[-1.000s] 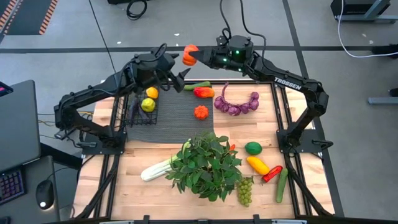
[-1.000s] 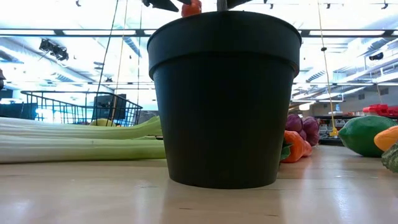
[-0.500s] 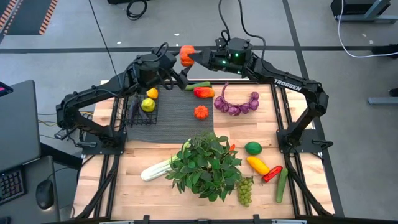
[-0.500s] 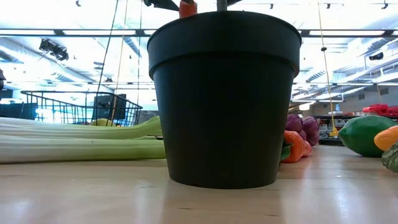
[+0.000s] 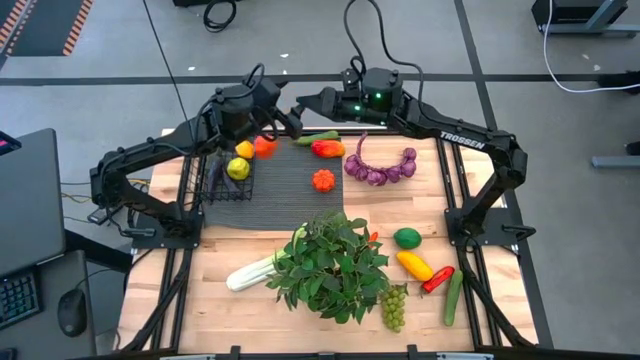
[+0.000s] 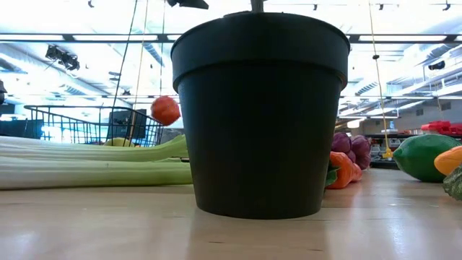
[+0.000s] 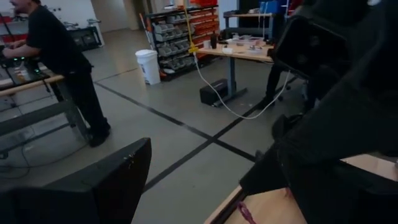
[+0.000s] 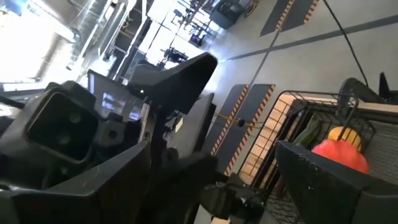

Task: Build produce basket
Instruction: Put the left orange pumpkin into the wire basket

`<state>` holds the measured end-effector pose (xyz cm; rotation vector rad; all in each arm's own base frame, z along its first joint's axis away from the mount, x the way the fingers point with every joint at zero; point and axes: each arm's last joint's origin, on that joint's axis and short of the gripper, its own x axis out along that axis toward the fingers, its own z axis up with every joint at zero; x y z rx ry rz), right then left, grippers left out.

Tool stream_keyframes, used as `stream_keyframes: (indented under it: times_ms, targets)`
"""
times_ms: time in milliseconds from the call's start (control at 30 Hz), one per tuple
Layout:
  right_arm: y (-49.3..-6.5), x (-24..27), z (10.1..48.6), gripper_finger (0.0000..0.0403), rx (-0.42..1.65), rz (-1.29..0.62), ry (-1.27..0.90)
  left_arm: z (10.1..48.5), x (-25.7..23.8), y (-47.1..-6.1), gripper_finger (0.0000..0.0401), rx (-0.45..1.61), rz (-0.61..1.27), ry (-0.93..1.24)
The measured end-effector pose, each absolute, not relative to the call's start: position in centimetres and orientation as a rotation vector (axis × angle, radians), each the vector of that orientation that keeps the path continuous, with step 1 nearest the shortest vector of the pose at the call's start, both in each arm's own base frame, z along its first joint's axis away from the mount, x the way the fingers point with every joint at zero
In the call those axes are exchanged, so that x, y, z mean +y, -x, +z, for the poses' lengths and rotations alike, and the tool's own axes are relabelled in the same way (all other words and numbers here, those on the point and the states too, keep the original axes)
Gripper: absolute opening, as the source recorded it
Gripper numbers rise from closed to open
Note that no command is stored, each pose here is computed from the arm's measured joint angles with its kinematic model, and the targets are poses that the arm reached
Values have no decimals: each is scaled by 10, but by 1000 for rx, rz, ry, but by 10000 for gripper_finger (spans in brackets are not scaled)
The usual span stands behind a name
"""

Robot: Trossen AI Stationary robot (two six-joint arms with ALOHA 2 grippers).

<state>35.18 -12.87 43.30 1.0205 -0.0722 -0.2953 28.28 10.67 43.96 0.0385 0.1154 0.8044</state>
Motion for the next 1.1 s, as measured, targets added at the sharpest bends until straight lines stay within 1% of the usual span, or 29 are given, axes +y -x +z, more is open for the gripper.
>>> stream_keyframes:
  times_ms: [167, 267, 400, 500, 567, 667, 867, 1000, 1100]
  targets:
    - [-352, -126, 433, 347, -46, -251, -1020, 439, 104, -284, 355, 127, 795, -44]
    - [-352, -126, 431, 347, -22, -246, -994, 434, 104, -283, 355, 179, 793, -55]
    - [-350, -130, 425, 347, 49, -244, -1002, 419, 108, -278, 355, 340, 803, -32]
    - [-347, -135, 423, 347, 100, -216, -985, 406, 113, -269, 355, 457, 844, 55]
    - [-346, -136, 421, 347, 126, -202, -975, 397, 118, -265, 355, 528, 836, 114]
    - [-345, -139, 421, 347, 137, -177, -974, 384, 126, -265, 355, 635, 748, 190]
    - [-340, -148, 420, 347, 147, -174, -985, 352, 140, -276, 355, 828, 505, 305]
    - [-337, -151, 419, 347, 210, -73, -1010, 326, 149, -286, 355, 962, 378, 318]
    - [-334, -150, 417, 347, 258, -33, -1032, 308, 157, -293, 355, 1037, 324, 297]
